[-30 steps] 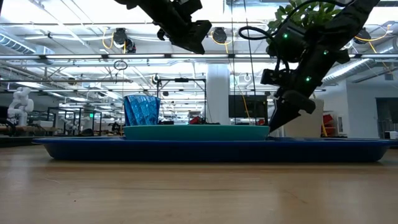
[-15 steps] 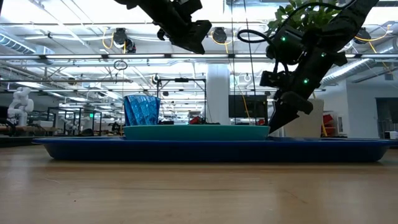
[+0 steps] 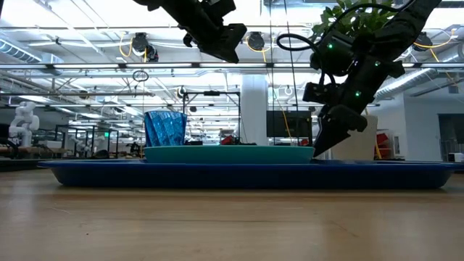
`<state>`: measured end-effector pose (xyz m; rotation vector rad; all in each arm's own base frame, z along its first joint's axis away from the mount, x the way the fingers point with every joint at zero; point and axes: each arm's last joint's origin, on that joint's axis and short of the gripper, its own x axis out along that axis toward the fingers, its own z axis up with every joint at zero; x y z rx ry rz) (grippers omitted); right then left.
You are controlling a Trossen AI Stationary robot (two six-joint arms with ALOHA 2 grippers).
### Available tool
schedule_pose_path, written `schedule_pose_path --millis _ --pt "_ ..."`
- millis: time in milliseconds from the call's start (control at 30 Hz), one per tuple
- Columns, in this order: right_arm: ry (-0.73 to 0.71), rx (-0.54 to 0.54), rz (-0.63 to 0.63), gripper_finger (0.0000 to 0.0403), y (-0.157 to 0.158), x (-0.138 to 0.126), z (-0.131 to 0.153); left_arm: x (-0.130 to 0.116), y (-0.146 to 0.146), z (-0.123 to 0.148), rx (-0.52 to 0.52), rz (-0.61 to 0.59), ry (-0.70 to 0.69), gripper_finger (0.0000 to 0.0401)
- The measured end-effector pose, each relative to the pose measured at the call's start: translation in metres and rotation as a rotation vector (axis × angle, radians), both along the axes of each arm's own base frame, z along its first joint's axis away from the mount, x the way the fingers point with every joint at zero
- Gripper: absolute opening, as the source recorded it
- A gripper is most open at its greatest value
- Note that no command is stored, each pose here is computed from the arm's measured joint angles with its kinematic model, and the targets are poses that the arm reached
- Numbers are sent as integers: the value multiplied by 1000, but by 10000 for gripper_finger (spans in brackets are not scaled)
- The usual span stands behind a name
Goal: Pick and place plate/cup/fork/spoon on tray
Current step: Put the yellow spoon in the middle of the orange fork and light blue plate
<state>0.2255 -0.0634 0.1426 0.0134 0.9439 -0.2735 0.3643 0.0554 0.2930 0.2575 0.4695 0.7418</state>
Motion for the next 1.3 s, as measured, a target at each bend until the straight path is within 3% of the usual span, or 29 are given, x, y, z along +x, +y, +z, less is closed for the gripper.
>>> schedule_pose_path --millis 333,600,800,1067,1300 --pt "17 4 -16 0 0 -5 -6 0 0 0 0 0 -1 74" --pt "-76 -15 -12 0 0 -1 -3 0 -1 0 1 -2 0 74" --pt "-69 -13 -14 0 0 -2 -3 0 -1 0 4 -3 4 74" --pt "21 101 -53 0 11 -9 -10 0 -1 0 4 -4 4 74" --pt "-16 102 -42 0 30 -10 2 0 -1 0 4 -5 5 74"
